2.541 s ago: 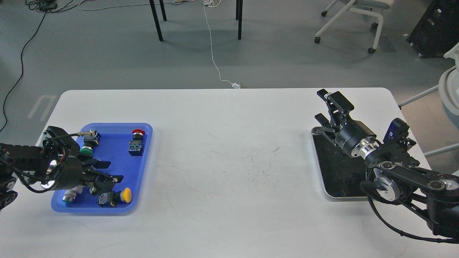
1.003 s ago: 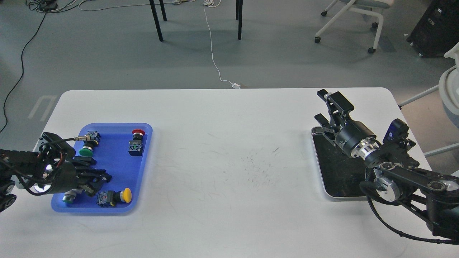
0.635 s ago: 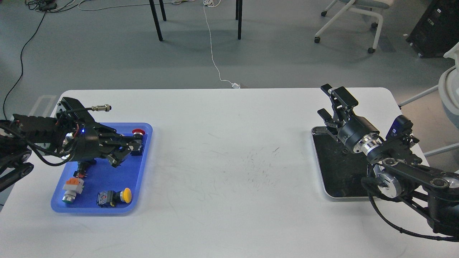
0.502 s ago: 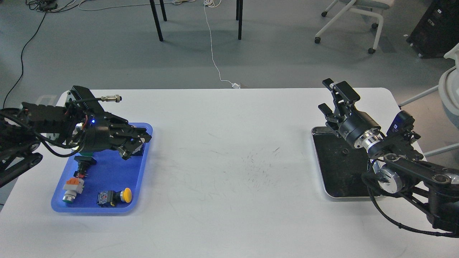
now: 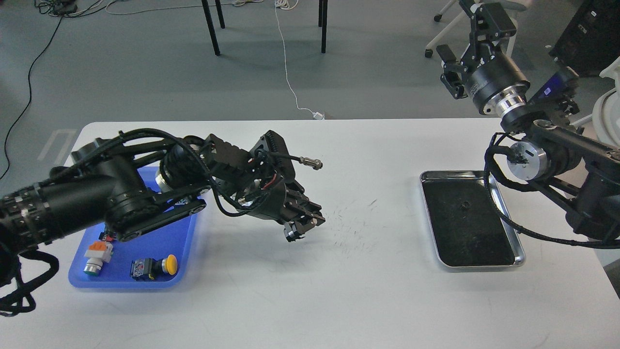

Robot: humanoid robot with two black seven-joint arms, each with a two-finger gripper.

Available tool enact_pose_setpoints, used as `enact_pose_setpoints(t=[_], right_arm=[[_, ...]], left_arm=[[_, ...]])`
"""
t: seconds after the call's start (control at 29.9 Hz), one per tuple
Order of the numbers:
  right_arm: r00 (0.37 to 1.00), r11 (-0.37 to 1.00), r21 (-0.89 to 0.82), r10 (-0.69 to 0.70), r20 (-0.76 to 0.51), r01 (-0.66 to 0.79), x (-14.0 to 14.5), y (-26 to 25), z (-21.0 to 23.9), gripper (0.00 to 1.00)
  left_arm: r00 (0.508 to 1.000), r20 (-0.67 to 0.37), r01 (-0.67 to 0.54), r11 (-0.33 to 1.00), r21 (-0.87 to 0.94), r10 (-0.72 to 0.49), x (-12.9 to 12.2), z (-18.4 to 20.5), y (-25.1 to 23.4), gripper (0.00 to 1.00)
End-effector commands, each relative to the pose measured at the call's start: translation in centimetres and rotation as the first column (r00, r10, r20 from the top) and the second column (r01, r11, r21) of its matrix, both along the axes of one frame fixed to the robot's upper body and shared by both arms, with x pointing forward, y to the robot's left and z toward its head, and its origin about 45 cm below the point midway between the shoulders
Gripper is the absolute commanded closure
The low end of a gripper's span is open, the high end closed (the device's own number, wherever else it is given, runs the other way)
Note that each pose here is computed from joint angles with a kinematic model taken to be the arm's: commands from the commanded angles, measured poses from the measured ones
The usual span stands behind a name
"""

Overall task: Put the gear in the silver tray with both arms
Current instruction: 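Lift the gear and carry it toward the table center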

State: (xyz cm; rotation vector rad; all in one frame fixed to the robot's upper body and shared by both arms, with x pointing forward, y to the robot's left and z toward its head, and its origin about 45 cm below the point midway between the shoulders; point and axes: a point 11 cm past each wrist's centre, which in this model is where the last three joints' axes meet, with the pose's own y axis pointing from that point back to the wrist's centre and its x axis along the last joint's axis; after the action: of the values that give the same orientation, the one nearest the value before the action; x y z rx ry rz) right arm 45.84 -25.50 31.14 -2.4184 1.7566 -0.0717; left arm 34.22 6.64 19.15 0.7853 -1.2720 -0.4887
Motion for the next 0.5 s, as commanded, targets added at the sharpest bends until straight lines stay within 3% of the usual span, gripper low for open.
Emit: enact_pose_setpoints(t=[0.0, 0.13, 0.47], right_arm=[[0.999, 0.999, -0.019, 0.031, -0.014, -0.031, 0.0, 1.5, -0.7, 0.03], [0.999, 0.998, -0.042, 0.038, -0.031, -0.039, -0.2, 1.6, -1.5, 0.03], [0.998, 0.998, -0.044, 0.032, -0.044, -0.034, -0.4, 1.3, -2.2, 0.03]], left_arm=[[0.998, -0.018, 0.056, 0.998, -0.006, -0.056, -1.1, -0.9, -4.5, 0.86], [0.994, -0.031, 0.104, 0.994, 0.019, -0.104, -2.3, -2.1, -7.1, 0.86], [0.999, -0.037, 0.031, 0.998, 0.062, -0.029, -0.7, -3.5, -5.3, 0.86]])
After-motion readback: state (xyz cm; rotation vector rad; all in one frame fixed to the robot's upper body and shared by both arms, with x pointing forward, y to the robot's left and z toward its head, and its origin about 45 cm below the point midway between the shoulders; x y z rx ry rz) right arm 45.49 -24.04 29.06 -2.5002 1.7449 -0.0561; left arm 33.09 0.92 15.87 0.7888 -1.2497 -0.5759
